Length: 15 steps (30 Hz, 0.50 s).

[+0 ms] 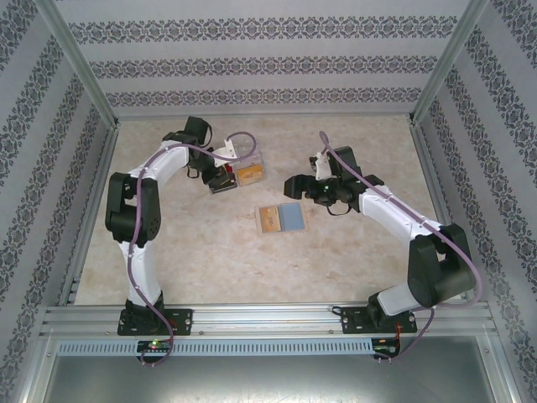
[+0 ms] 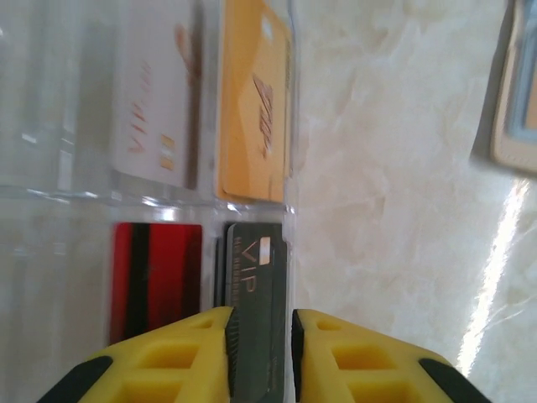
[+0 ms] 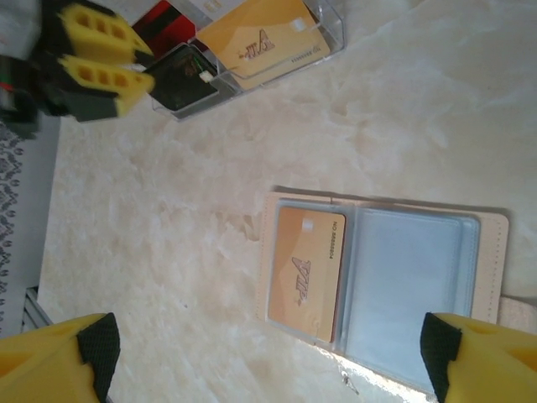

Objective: Take the credit cards out of the card holder

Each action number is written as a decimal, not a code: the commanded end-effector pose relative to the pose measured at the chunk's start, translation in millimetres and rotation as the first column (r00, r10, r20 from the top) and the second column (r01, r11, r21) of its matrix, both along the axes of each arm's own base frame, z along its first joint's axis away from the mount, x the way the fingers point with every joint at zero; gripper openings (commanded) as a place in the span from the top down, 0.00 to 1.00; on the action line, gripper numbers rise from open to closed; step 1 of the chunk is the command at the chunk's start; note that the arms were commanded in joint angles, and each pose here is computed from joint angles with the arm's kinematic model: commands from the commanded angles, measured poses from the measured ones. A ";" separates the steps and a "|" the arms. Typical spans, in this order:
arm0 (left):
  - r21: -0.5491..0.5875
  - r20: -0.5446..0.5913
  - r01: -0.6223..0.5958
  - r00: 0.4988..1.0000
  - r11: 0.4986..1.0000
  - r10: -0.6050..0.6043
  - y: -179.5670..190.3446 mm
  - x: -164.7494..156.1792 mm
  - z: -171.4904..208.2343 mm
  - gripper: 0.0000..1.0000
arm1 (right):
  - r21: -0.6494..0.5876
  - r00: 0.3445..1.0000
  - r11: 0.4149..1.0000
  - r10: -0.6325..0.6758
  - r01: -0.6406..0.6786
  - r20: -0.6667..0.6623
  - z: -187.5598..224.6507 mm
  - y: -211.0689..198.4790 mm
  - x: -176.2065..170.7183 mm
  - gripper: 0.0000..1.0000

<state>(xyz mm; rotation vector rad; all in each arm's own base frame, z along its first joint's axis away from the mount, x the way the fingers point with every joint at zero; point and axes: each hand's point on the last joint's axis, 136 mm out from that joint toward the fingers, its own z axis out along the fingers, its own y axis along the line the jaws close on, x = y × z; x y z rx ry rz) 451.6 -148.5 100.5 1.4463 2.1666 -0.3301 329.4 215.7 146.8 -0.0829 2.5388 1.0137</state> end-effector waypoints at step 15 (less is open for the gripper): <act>-0.393 -0.292 -0.721 0.686 0.571 0.666 6.6 -24.0 84.3 0.60 | -0.193 0.994 0.981 -0.019 -0.003 -0.108 -61.8 43.7 -15.8 0.39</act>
